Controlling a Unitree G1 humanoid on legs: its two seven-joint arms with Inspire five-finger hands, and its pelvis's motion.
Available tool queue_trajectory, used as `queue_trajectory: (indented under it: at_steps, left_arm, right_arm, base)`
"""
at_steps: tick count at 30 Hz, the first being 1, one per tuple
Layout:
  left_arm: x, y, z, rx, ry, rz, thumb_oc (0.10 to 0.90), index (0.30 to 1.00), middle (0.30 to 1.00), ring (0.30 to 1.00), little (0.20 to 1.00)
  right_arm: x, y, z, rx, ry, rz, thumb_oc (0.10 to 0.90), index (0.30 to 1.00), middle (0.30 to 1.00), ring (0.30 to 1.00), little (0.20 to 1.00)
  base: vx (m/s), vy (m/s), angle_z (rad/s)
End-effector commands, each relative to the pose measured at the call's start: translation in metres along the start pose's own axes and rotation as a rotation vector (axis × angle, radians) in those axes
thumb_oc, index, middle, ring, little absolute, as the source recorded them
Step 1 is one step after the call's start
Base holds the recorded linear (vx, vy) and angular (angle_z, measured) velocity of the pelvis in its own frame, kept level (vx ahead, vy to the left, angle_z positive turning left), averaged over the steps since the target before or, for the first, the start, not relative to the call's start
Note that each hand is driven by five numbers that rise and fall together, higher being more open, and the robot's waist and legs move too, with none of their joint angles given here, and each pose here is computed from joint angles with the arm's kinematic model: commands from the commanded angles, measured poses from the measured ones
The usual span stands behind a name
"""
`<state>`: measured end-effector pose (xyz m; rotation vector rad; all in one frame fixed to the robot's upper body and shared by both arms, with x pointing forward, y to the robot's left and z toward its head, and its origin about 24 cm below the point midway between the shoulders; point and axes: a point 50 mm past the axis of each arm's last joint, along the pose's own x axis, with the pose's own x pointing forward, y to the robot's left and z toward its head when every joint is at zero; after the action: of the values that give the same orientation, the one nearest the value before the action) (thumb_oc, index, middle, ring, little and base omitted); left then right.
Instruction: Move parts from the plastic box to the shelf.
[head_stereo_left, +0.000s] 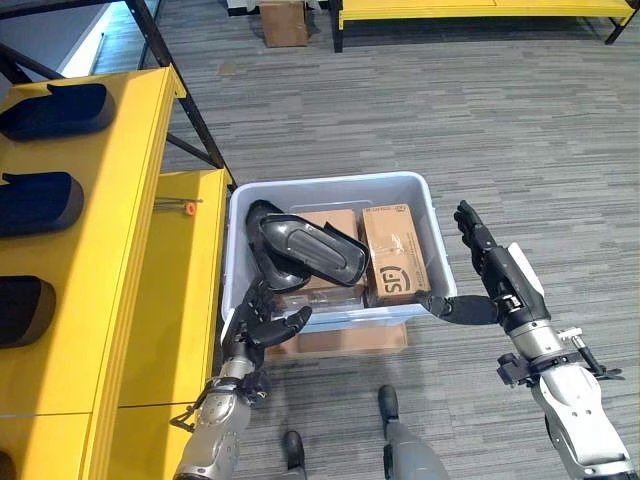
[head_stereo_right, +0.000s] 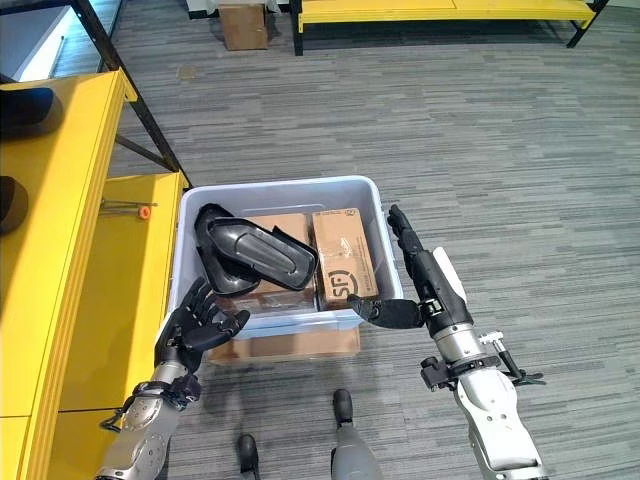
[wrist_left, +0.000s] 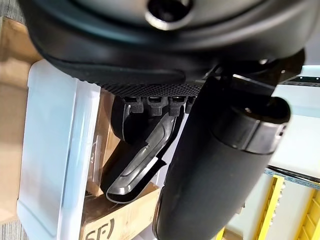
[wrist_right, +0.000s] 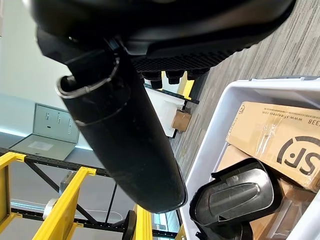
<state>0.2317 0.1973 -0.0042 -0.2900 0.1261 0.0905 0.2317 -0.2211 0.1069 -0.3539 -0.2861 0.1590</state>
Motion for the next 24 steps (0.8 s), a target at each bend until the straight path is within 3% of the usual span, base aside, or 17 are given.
queue_trajectory:
  at_steps: [1, 6, 24]
  left_arm:
    - [0.010, -0.001, 0.039, -0.043, -0.217, -0.006, 0.900, 1.000, 1.000, 1.000, 1.000]
    - [0.012, -0.006, 0.038, -0.028, -0.206, -0.029, 0.900, 1.000, 1.000, 1.000, 1.000]
    - [0.016, -0.001, 0.045, 0.034, -0.230, -0.005, 0.900, 1.000, 1.000, 1.000, 1.000]
  right_arm:
    - [0.009, -0.014, 0.041, -0.012, -0.250, -0.040, 0.900, 1.000, 1.000, 1.000, 1.000]
    - [0.007, -0.020, 0.039, -0.014, -0.243, -0.087, 0.900, 1.000, 1.000, 1.000, 1.000]
    - [0.001, -0.007, 0.021, 0.008, -0.156, -0.128, 0.900, 1.000, 1.000, 1.000, 1.000]
  base:
    - [0.03, -0.306, -0.17]
    - [0.10, -0.170, 0.12]
    - [0.12, 0.173, -0.26]
